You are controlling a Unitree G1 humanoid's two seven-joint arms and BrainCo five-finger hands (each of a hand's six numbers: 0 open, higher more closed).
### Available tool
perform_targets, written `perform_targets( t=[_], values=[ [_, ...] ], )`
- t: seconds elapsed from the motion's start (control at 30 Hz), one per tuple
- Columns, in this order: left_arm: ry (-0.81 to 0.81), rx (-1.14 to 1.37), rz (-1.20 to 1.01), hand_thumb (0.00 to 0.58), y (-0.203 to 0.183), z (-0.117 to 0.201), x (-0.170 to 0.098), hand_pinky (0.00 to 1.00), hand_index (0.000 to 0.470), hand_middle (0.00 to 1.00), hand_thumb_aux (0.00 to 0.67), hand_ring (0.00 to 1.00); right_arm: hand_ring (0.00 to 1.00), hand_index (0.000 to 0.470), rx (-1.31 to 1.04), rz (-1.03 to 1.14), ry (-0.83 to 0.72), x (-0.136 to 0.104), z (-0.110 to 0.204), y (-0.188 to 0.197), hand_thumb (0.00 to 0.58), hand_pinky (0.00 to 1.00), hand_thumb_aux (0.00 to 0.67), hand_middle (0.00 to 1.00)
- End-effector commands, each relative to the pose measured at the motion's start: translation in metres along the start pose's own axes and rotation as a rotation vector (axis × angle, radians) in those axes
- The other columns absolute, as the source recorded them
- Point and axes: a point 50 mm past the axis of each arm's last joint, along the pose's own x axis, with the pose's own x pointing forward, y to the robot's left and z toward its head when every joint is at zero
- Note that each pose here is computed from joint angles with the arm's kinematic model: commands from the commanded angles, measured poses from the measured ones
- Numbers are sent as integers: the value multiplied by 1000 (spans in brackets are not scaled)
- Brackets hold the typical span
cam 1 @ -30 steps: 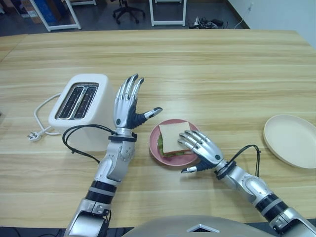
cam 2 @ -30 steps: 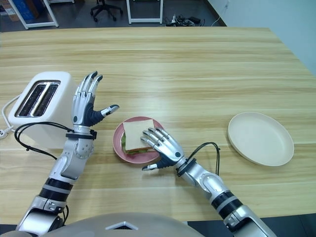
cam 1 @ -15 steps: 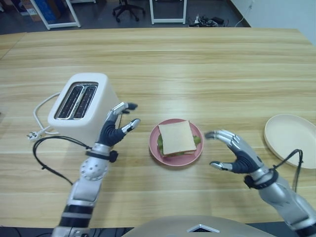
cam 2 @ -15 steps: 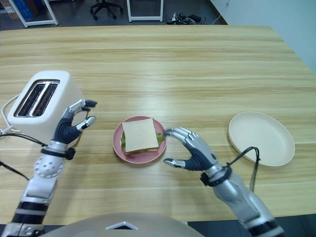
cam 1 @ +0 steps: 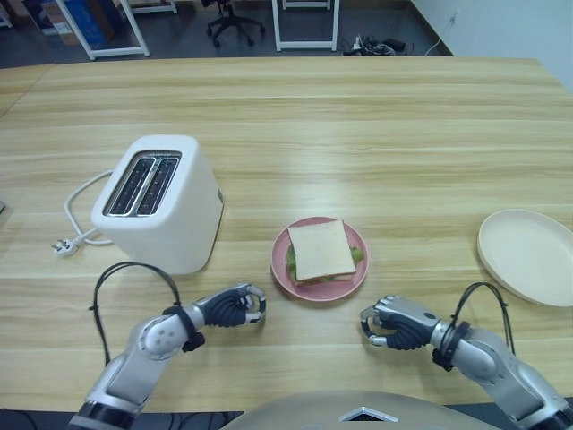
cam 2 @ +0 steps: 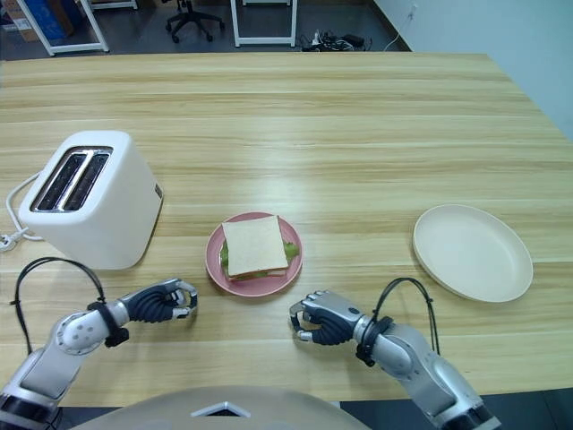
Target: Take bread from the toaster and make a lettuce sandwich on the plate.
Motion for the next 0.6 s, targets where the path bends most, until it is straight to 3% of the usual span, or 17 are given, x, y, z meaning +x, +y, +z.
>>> perform_targets(
  t=[0.03,0.23,0.3,0.33,0.37,0.4,0.43,0.47,0.5,0.53,0.57,0.6],
  values=[
    [120,46,-84,580,-19,-10,21,1000,470,1000,670,1000,1000,470,-81,20,52,19,-10,2,580,1000,670,1000],
    [176,141,8,580,-7,-15,46,1000,470,1000,670,1000,1000,470,-181,-110,96,44,-26,-19,580,1000,670,1000],
    [185,159,42,577,-2,-17,53,776,435,776,620,776,1000,470,-185,-172,100,52,-31,-29,580,1000,670,1000],
    [190,173,65,557,1,-18,56,490,376,490,536,490,1000,470,-207,-203,119,57,-37,-35,580,1000,670,1000],
    [192,183,91,480,5,-18,59,0,275,0,391,0,1000,470,-223,-238,133,61,-42,-42,580,1000,670,1000],
    [190,193,115,452,9,-17,63,0,249,0,355,0,1000,470,-244,-280,150,64,-47,-48,580,1000,670,1000],
    [190,210,149,58,14,-17,67,0,24,0,34,0,1000,470,-282,-319,174,67,-52,-54,580,1000,670,1000],
    [188,222,187,0,19,-17,70,0,0,0,0,0,0,334,-315,-362,189,68,-56,-59,531,0,476,0],
    [183,234,219,0,24,-16,72,0,0,0,0,0,0,264,-338,-395,196,68,-59,-63,468,0,376,0],
    [175,249,262,0,28,-14,73,0,0,0,0,0,0,254,-356,-426,195,67,-60,-66,458,0,363,0],
    [157,253,316,0,33,-12,72,0,0,0,0,0,0,162,-371,-459,191,64,-60,-68,331,0,231,0],
    [137,250,365,0,37,-10,71,0,0,0,0,0,0,52,-378,-483,187,60,-60,-70,120,0,74,0]
  ],
)
